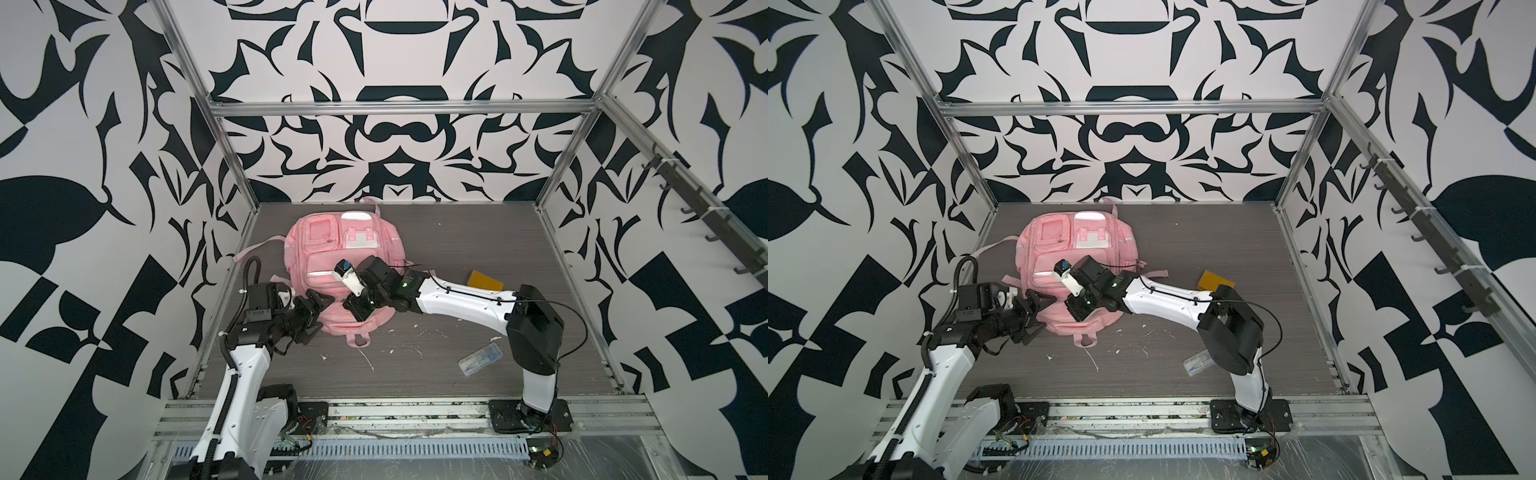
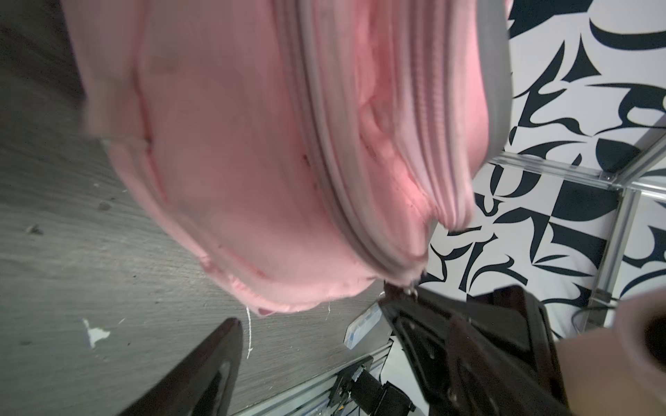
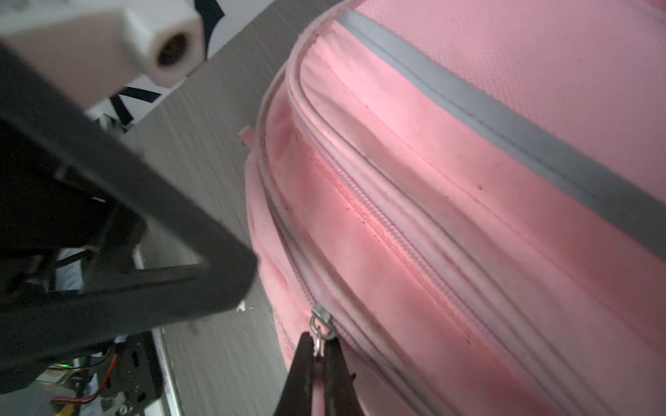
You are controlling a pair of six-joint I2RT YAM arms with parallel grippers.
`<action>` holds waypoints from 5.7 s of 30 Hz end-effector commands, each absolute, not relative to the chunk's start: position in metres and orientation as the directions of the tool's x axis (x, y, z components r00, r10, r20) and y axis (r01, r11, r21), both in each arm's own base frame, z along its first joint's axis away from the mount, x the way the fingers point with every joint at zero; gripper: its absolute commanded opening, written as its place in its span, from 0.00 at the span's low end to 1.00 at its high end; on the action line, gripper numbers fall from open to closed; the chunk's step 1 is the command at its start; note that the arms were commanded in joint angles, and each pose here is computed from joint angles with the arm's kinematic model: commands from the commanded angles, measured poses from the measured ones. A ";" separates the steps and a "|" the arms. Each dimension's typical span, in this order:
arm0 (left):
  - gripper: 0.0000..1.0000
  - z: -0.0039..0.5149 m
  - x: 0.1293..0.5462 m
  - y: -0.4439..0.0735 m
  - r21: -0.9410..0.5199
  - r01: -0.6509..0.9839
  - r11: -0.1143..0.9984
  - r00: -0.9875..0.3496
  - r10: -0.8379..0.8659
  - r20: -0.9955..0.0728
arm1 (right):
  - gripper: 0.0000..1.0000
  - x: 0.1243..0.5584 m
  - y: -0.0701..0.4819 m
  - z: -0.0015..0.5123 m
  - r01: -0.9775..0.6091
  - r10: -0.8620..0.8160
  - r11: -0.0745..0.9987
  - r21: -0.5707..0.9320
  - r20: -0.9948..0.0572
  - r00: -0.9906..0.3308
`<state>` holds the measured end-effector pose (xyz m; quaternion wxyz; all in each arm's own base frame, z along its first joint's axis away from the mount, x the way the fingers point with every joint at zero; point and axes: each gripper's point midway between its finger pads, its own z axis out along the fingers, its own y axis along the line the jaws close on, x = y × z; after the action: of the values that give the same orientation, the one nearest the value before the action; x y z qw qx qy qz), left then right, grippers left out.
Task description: Pack the student bag
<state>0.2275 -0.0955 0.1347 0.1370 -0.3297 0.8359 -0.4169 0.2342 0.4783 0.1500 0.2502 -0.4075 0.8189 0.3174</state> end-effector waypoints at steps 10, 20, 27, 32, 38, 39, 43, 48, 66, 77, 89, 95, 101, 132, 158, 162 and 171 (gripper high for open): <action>0.39 0.126 0.254 -0.092 -0.792 -0.468 0.392 -0.710 -0.701 0.073 | 0.00 0.206 0.505 0.194 -0.861 -0.425 0.334 0.385 -0.753 -0.502; 0.00 0.139 0.273 -0.089 -0.799 -0.427 0.424 -0.722 -0.691 0.020 | 0.00 0.229 0.457 0.178 -0.801 -0.381 0.476 0.362 -0.737 -0.559; 0.00 0.143 0.290 -0.081 -0.778 -0.412 0.475 -0.738 -0.675 -0.021 | 0.00 0.266 0.370 0.163 -0.703 -0.348 0.650 0.289 -0.709 -0.613; 0.00 0.145 0.302 -0.072 -0.757 -0.400 0.517 -0.745 -0.665 -0.060 | 0.00 0.302 0.312 0.162 -0.627 -0.312 0.742 0.236 -0.707 -0.635; 0.00 0.136 0.316 -0.046 -0.720 -0.406 0.563 -0.736 -0.668 -0.107 | 0.00 0.327 0.295 0.164 -0.623 -0.328 0.756 0.200 -0.709 -0.625; 0.00 0.137 0.319 -0.043 -0.706 -0.398 0.586 -0.741 -0.659 -0.129 | 0.00 0.327 0.299 0.164 -0.639 -0.346 0.743 0.199 -0.703 -0.621; 0.17 0.137 0.329 -0.039 -0.675 -0.364 0.641 -0.775 -0.611 -0.163 | 0.00 0.322 0.322 0.166 -0.699 -0.395 0.690 0.189 -0.711 -0.582; 0.98 0.152 0.315 -0.048 -0.654 -0.337 0.677 -0.804 -0.568 -0.174 | 0.00 0.314 0.354 0.171 -0.745 -0.427 0.640 0.188 -0.718 -0.549; 0.78 0.148 0.267 -0.114 -0.774 -0.372 0.512 -0.795 -0.607 -0.020 | 0.00 0.250 0.465 0.192 -0.813 -0.392 0.476 0.335 -0.747 -0.537; 0.26 0.126 0.278 -0.115 -0.757 -0.424 0.497 -0.786 -0.617 0.035 | 0.00 0.250 0.456 0.187 -0.797 -0.371 0.509 0.324 -0.753 -0.543; 0.00 0.126 0.276 -0.112 -0.754 -0.418 0.507 -0.783 -0.622 0.016 | 0.00 0.272 0.398 0.172 -0.712 -0.338 0.644 0.281 -0.730 -0.594; 0.00 0.125 0.274 -0.112 -0.750 -0.415 0.516 -0.787 -0.617 0.011 | 0.00 0.303 0.367 0.172 -0.662 -0.332 0.710 0.239 -0.716 -0.614; 0.00 0.122 0.269 -0.110 -0.743 -0.418 0.523 -0.787 -0.617 0.008 | 0.00 0.324 0.339 0.165 -0.611 -0.308 0.760 0.221 -0.705 -0.639; 0.00 0.125 0.268 -0.112 -0.744 -0.396 0.538 -0.804 -0.594 -0.001 | 0.02 0.358 0.320 0.152 -0.561 -0.306 0.808 0.181 -0.685 -0.661; 0.07 0.141 0.282 -0.118 -0.773 -0.335 0.539 -0.825 -0.564 -0.036 | 0.38 0.350 0.311 0.212 -0.675 -0.424 0.737 0.037 -0.752 -0.505; 0.08 0.142 0.282 -0.119 -0.775 -0.326 0.541 -0.829 -0.558 -0.041 | 0.40 0.350 0.311 0.226 -0.682 -0.425 0.731 0.026 -0.764 -0.485; 0.27 0.146 0.273 -0.130 -0.782 -0.280 0.557 -0.849 -0.524 -0.069 | 0.60 0.351 0.313 0.251 -0.670 -0.379 0.741 0.054 -0.790 -0.482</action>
<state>0.2652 -0.1224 0.1226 0.1095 -0.2679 0.8729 -0.3928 0.3513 0.3142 0.2192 0.3747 -0.3218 0.8527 0.1701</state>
